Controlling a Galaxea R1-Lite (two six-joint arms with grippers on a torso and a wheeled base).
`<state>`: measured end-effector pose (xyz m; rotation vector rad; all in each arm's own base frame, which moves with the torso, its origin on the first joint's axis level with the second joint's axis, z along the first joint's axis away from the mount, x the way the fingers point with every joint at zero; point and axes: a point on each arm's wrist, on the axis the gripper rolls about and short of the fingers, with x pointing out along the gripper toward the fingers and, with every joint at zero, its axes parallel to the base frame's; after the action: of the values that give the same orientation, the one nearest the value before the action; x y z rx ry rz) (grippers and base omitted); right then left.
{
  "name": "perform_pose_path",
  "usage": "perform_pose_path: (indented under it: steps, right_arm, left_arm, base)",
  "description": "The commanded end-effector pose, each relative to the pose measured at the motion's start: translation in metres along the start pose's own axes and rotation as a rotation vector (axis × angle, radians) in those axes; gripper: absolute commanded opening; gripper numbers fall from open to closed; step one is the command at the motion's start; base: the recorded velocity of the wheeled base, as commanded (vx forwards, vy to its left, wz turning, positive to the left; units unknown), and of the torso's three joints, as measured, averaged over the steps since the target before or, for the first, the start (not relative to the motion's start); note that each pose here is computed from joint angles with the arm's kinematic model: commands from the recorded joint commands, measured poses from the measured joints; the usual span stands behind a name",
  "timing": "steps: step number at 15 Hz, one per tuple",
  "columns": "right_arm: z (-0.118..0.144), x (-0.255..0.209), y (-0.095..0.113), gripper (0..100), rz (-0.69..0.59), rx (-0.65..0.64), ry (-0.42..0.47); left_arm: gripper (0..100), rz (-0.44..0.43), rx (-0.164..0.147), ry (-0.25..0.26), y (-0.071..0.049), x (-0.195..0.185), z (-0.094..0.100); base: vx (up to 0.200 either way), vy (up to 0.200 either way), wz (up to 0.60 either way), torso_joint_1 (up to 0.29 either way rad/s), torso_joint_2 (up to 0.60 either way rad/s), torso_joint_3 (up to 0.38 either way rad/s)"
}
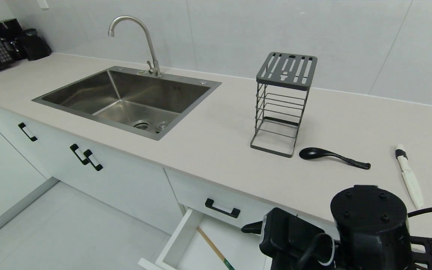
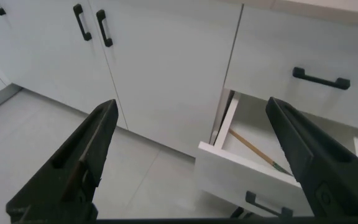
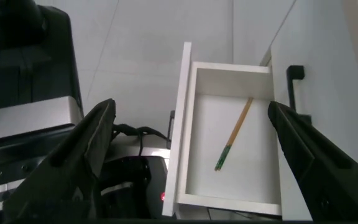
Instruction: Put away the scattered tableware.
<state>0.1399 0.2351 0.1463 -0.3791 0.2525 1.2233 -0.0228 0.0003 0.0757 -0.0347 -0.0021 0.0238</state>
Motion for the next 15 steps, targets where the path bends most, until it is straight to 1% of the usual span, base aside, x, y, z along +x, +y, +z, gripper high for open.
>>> perform_pose_path:
  steps: [1, 3, 5, 6, 8, 9, 10, 11, 13, 14, 15]
  right_arm:
    - [0.015, 0.008, -0.016, 100, -0.035, 0.015, 0.002]
    - [0.018, 0.010, -0.023, 100, -0.042, 0.031, 0.045]
    - [0.017, 0.010, -0.029, 100, -0.050, 0.043, 0.069]
    - [0.013, 0.011, -0.034, 100, -0.061, 0.055, 0.085]
    - [0.004, 0.018, -0.041, 100, -0.015, 0.076, 0.106]
    - [-0.003, 0.021, -0.051, 100, -0.018, 0.093, 0.114]
    - [-0.006, 0.021, -0.054, 100, -0.025, 0.103, 0.124]
    - [-0.013, 0.021, -0.059, 100, -0.039, 0.120, 0.144]
    - [-0.025, 0.015, -0.061, 100, -0.056, 0.173, 0.184]
    - [-0.033, 0.009, -0.057, 100, -0.094, 0.290, 0.208]
    - [-0.035, 0.005, -0.056, 100, -0.121, 0.316, 0.217]
  left_arm:
    - [100, 0.001, -0.001, -0.001, 0.000, 0.000, 0.000]
    - [100, 0.001, -0.001, -0.001, 0.000, 0.000, 0.000]
    - [100, 0.001, -0.001, -0.001, 0.000, 0.000, 0.000]
    - [100, 0.001, -0.001, -0.001, 0.000, 0.000, 0.000]
    - [100, 0.001, -0.001, -0.001, 0.000, 0.000, 0.000]
    - [100, 0.001, -0.001, -0.001, 0.000, 0.000, 0.000]
    - [100, 0.002, -0.001, -0.001, 0.000, 0.000, 0.000]
    - [100, 0.001, -0.001, -0.001, 0.000, 0.000, 0.000]
    - [100, 0.001, -0.001, -0.001, 0.000, 0.000, 0.000]
    - [100, 0.001, -0.001, -0.001, 0.000, 0.000, 0.000]
    - [100, 0.002, -0.001, -0.001, 0.000, 0.000, 0.000]
  base:
    - [0.000, 0.000, 0.00, 0.295, -0.54, -0.251]
    - [0.000, 0.000, 0.00, 0.276, -0.53, -0.247]
    - [0.000, 0.000, 0.00, 0.283, -0.54, -0.256]
    - [0.000, 0.000, 0.00, 0.290, -0.56, -0.271]
    - [0.000, 0.000, 0.00, 0.298, -0.58, -0.283]
    - [0.000, 0.000, 0.00, 0.300, -0.59, -0.276]
    - [0.000, 0.000, 0.00, 0.242, -0.49, -0.242]
    - [0.000, 0.000, 0.00, 0.139, -0.27, -0.124]
    - [0.000, 0.000, 0.00, 0.063, -0.11, -0.058]
    - [0.000, 0.000, 0.00, 0.000, 0.00, 0.000]
    - [0.000, 0.000, 0.00, 0.000, 0.00, 0.000]
